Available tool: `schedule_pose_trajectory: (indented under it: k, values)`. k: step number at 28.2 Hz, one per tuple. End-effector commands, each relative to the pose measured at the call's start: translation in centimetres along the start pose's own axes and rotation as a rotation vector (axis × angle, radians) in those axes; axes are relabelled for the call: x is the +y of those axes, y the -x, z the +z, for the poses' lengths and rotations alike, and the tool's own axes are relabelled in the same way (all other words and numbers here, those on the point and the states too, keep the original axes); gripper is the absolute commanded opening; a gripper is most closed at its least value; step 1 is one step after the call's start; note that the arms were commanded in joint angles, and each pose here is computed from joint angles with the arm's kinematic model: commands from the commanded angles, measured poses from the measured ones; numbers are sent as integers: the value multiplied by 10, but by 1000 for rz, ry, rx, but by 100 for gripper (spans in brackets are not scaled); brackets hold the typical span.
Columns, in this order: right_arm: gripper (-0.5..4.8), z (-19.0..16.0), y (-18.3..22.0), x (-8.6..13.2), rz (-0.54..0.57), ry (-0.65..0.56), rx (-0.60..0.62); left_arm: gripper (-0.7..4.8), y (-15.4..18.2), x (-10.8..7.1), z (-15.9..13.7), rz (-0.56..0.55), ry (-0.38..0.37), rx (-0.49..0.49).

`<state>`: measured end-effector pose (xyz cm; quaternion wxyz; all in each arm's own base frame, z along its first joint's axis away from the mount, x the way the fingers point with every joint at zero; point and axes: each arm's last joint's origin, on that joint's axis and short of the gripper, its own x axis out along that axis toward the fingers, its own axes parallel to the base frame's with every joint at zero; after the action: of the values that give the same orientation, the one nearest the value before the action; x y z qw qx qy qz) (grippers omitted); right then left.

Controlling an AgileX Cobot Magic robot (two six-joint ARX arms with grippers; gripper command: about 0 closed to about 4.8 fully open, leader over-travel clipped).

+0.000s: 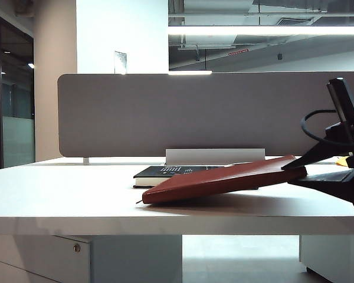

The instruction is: Pick up the red book and place it on top of the black book.

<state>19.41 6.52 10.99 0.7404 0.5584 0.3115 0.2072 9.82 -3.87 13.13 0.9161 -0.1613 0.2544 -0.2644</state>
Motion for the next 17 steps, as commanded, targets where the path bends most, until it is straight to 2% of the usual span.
schedule_pose_trajectory:
  k: [1,17]
  values:
    - [-2,3,0,11,98,45,-11,80,0,0,-2,-5,-1,12]
    - [-2,14,-10,30,206,91,-26,80,0,0,-2,-5,3,12]
